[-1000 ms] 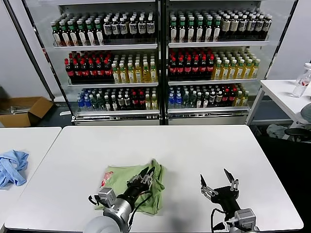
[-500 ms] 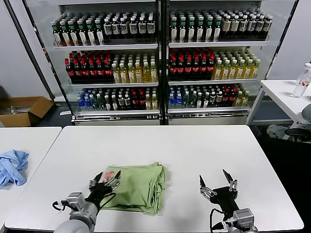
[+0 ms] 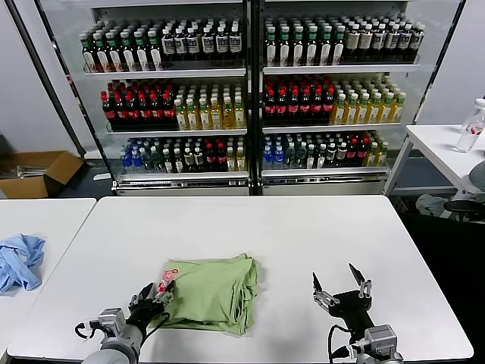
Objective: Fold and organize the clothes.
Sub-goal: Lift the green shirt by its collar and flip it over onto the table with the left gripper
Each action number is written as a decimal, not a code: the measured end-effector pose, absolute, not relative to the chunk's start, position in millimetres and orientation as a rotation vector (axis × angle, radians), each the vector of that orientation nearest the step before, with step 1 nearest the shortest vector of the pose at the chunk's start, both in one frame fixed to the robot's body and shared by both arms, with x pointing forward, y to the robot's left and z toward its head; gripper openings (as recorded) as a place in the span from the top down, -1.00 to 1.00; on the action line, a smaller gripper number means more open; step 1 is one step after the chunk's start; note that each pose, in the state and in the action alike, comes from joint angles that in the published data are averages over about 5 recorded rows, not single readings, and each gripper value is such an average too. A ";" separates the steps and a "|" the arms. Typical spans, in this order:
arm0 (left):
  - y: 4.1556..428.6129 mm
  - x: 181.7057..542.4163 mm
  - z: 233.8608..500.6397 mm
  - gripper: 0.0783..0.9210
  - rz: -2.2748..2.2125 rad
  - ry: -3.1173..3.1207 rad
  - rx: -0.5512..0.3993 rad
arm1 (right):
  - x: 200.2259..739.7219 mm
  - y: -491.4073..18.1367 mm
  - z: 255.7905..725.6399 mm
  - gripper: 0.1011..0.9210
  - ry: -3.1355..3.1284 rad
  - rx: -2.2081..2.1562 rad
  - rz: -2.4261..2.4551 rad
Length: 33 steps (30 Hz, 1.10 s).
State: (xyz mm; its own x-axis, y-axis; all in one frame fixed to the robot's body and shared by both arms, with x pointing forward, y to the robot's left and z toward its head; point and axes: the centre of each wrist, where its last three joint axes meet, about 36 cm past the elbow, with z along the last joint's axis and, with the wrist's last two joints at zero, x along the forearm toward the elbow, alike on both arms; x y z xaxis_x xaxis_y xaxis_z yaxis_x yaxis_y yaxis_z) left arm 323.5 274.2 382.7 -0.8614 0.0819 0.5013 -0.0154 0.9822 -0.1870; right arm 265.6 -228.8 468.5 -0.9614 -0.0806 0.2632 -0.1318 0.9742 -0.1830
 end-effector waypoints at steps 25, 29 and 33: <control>390.0 335.1 441.6 0.93 0.168 -2.673 0.061 | 268.3 -230.2 474.8 -0.76 -2.886 0.168 0.326; 435.3 335.8 480.1 0.93 0.125 -2.734 0.147 | 270.4 -228.4 474.2 -0.76 -2.890 0.170 0.317; 447.5 332.8 511.9 0.93 0.121 -2.794 0.158 | 270.5 -228.2 474.1 -0.76 -2.891 0.167 0.315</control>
State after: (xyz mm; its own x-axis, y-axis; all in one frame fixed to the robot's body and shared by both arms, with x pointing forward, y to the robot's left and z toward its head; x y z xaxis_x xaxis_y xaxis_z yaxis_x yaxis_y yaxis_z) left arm 332.8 447.5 511.9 -0.9365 -0.0951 0.3376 -0.1239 0.9902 -0.0648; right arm 270.5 -228.2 474.1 -0.9675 -0.0881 0.2369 -0.1370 0.9704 -0.1990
